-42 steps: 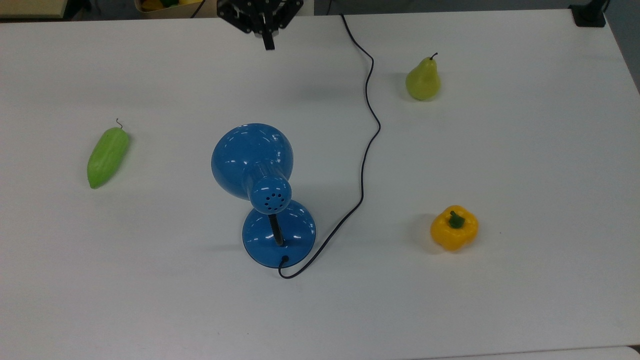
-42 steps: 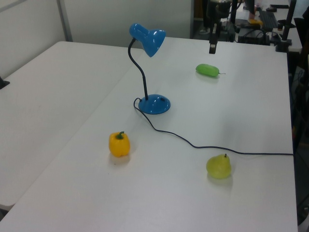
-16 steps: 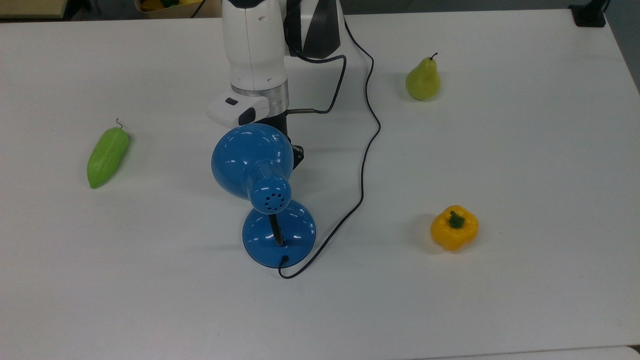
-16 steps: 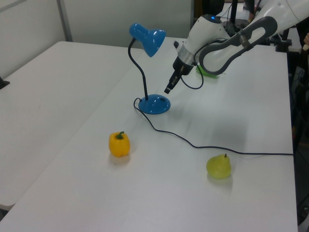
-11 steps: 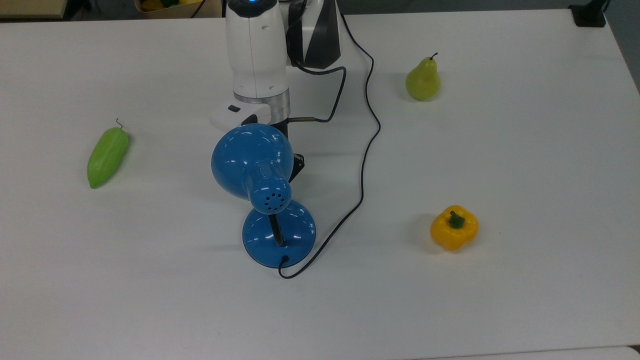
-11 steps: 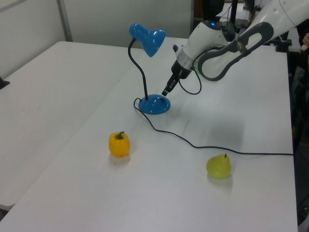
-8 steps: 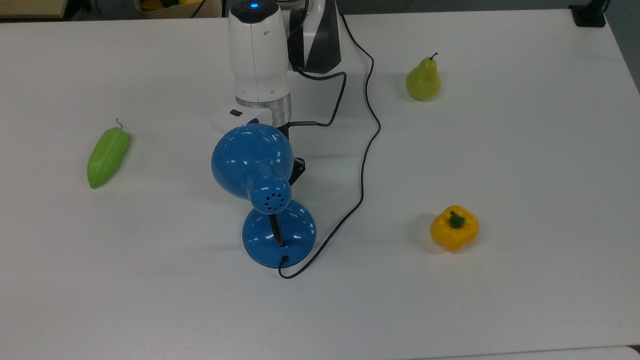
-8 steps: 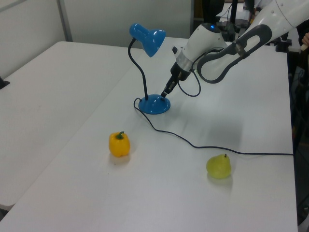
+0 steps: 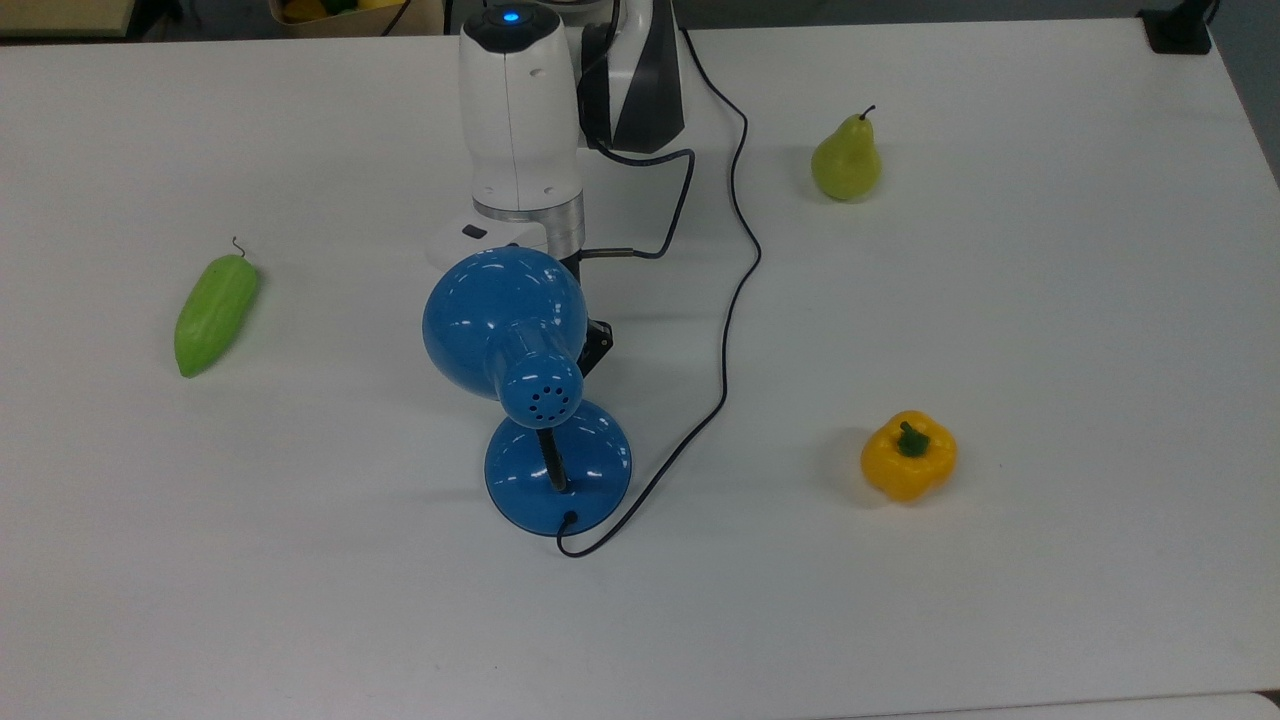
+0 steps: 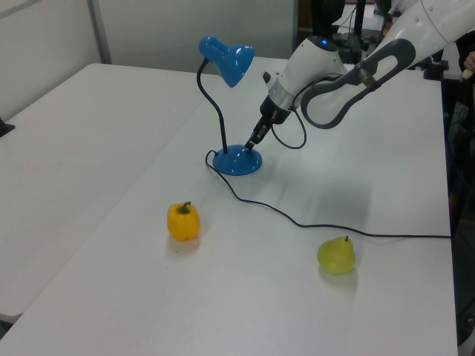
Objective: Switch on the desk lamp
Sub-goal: 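Lower the gripper fingertips onto the switch on the lamp base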
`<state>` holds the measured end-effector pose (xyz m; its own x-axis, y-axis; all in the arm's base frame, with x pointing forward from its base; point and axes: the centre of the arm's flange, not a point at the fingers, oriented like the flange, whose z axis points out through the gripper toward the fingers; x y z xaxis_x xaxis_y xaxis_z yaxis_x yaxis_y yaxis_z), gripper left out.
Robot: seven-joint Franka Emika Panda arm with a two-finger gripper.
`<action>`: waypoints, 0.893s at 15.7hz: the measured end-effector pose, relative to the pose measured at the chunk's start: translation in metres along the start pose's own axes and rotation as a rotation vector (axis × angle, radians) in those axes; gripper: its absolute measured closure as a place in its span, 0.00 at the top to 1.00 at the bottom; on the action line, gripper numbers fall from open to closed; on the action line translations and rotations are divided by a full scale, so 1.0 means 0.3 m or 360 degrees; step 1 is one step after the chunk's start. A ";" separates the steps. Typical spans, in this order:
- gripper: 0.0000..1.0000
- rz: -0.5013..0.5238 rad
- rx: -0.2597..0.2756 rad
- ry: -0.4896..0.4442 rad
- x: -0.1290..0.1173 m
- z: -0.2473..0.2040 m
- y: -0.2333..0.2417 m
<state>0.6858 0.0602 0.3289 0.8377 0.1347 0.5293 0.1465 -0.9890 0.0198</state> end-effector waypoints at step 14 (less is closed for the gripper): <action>0.01 -0.0005 0.0002 -0.0017 -0.013 0.022 -0.006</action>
<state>0.6858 0.0619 0.3211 0.8429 0.1387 0.5199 0.1500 -0.9885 0.0206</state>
